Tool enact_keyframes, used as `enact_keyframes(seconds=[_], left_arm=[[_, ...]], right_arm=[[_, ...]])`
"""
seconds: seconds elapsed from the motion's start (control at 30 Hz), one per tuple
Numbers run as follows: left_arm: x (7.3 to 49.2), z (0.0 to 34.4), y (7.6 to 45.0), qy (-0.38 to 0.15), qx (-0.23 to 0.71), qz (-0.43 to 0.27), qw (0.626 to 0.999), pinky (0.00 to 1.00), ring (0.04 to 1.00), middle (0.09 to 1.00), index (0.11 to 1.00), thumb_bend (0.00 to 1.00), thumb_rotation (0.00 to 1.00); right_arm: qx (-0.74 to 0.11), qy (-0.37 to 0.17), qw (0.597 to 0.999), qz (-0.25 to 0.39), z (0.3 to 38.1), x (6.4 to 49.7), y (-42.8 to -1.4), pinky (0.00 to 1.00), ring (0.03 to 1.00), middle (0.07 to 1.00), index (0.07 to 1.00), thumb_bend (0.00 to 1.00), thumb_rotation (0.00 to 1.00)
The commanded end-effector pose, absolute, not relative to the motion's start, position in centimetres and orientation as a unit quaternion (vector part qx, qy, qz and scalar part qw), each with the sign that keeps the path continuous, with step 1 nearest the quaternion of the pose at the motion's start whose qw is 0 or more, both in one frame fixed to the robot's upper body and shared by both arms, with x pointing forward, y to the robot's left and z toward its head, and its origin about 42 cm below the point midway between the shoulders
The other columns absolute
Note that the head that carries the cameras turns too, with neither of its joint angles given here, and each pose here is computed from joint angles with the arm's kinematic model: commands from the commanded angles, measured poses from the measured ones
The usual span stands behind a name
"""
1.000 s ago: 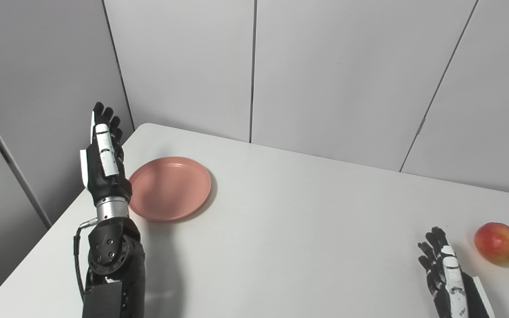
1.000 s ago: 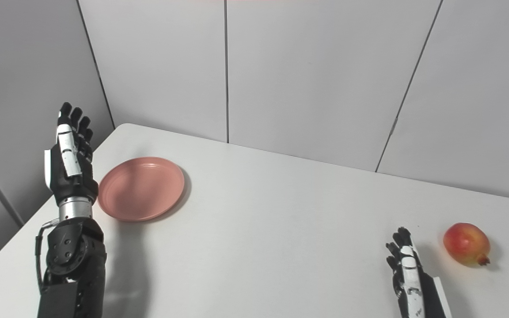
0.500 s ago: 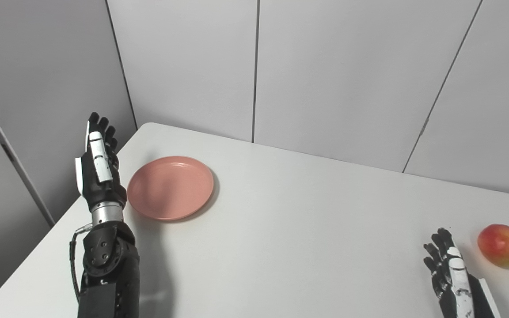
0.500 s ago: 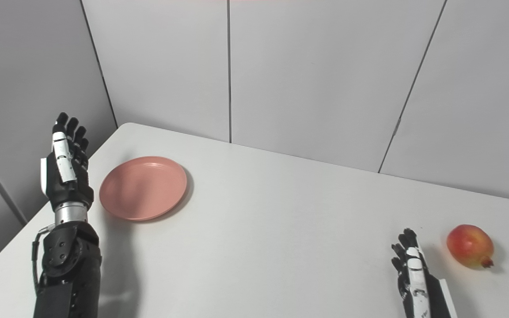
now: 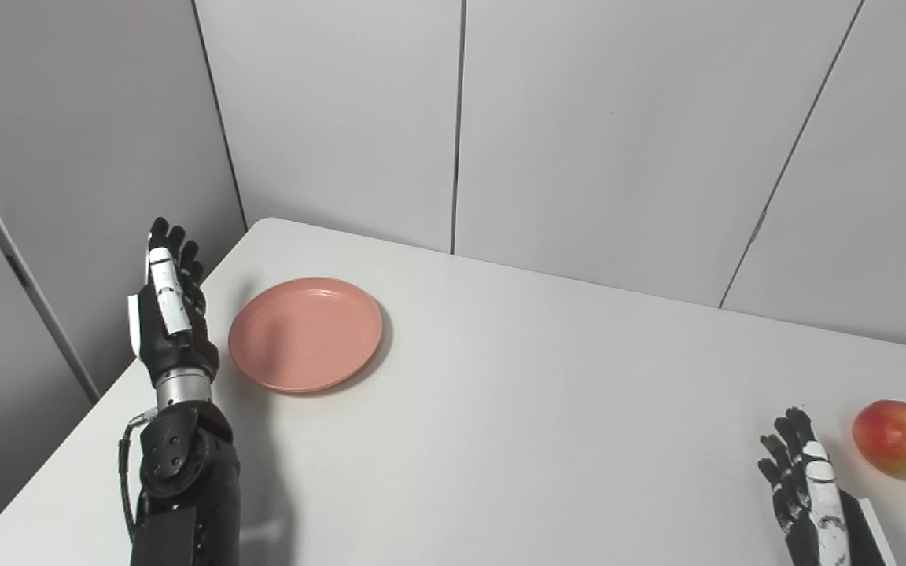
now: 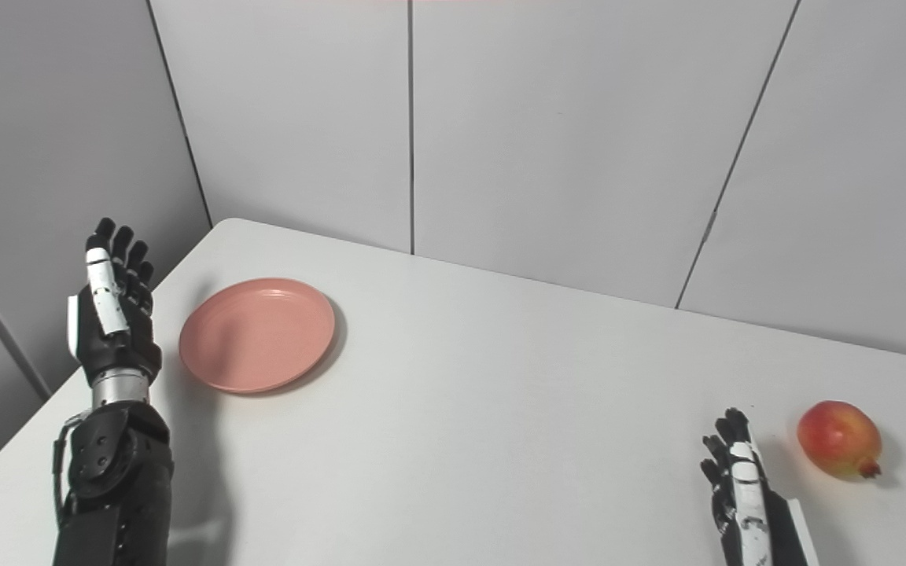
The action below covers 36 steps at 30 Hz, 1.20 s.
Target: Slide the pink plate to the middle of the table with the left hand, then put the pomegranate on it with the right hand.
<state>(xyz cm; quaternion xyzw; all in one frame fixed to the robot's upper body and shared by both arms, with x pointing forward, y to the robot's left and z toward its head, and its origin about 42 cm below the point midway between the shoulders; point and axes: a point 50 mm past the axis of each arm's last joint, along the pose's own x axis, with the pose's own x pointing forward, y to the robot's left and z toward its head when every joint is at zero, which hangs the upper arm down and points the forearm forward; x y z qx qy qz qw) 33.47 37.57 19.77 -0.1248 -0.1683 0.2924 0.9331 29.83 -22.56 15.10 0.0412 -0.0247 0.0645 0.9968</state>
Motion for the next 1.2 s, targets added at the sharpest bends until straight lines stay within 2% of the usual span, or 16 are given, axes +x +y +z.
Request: enact_keyframes(seconds=[0.0,0.73,1.17], left_arm=[[33.8,21.5,38.0,-0.21,-0.119,0.283,0.928,1.0,0.964,0.969,0.945,0.42,1.0],[33.6,18.7,39.0,-0.188,-0.141,0.274,0.933,0.98,0.959,0.963,0.947,0.41,1.0],[33.8,17.1,39.4,-0.172,-0.148,0.288,0.93,0.93,0.937,0.953,0.945,0.39,1.0]], right_arm=[[0.035,-0.07,0.995,0.066,16.9,30.3,-22.8,1.0,0.992,0.993,0.986,0.18,1.0],[0.034,-0.071,0.995,0.065,17.0,30.3,-22.8,1.0,0.993,0.994,0.987,0.17,1.0],[0.034,-0.07,0.995,0.066,17.0,30.4,-23.0,1.0,0.991,0.993,0.988,0.17,1.0]])
